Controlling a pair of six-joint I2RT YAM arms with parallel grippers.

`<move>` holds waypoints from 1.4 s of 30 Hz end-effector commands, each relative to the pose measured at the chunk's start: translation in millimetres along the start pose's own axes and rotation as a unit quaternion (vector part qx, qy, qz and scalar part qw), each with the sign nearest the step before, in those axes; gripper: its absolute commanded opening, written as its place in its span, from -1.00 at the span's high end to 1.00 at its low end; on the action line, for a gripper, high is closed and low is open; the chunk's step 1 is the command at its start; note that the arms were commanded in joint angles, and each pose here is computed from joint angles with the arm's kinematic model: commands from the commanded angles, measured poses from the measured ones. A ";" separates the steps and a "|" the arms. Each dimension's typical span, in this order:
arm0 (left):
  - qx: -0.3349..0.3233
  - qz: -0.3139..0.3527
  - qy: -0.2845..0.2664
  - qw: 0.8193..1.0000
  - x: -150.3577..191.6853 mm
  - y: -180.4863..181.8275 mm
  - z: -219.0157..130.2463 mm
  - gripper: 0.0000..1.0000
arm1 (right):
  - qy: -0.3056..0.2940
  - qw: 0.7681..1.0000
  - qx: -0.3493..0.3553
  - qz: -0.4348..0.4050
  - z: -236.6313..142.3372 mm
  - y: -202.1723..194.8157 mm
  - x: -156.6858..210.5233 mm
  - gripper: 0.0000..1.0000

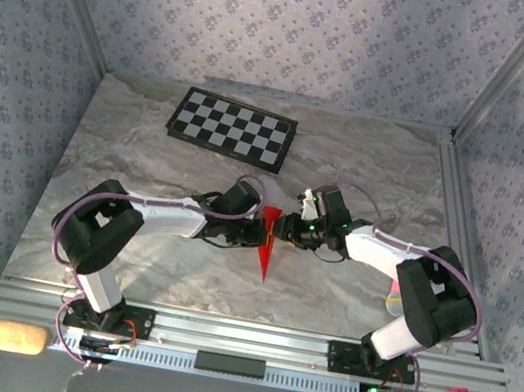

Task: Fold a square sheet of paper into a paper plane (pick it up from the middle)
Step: Move a paper plane to the center of the table.

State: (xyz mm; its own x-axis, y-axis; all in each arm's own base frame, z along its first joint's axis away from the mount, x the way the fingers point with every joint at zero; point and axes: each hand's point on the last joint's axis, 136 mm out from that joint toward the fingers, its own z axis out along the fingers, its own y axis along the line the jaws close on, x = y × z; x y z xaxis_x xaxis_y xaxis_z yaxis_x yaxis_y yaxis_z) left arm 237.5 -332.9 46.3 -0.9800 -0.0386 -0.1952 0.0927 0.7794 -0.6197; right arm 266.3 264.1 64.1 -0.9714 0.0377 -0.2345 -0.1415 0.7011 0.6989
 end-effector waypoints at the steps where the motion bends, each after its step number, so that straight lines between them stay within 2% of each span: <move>1: 0.005 0.019 -0.008 1.000 -3.8 -12.6 -8.0 0.93 | 0.015 1.000 0.007 0.001 5.8 2.6 -1.1 0.24; 10: 0.000 0.023 -0.009 1.000 -4.8 -14.0 -10.3 0.92 | 0.029 0.997 0.067 0.019 9.7 -28.1 5.4 0.35; 15: -0.003 0.025 -0.008 1.000 -4.5 -12.9 -9.6 0.88 | 0.025 0.997 0.066 0.028 4.6 -33.4 4.8 0.41; 19: -0.002 0.026 -0.005 1.000 -3.9 -14.6 -7.6 0.86 | 0.030 0.997 0.063 0.032 5.2 -34.4 5.9 0.54; 26: 0.021 0.019 0.007 1.000 -1.1 -21.2 -1.9 0.67 | 0.037 0.997 0.053 0.046 9.9 -37.2 9.2 0.76; 32: 0.020 0.018 0.011 1.000 0.9 -19.7 -0.8 0.51 | 0.037 0.997 0.050 0.051 11.0 -38.3 9.2 0.80; 42: 0.027 0.023 0.023 0.999 4.9 -22.2 3.2 0.42 | 0.036 0.997 0.035 0.056 11.8 -34.3 7.0 0.92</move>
State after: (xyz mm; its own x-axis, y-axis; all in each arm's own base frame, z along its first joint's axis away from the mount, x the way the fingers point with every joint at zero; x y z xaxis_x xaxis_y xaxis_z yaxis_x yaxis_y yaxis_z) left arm 232.2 -342.4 52.6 -0.9820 0.0006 -0.1891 0.1224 0.7641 -0.6333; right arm 268.3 247.8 33.5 -0.9893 0.0621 -0.1323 -0.0398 0.7566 0.6526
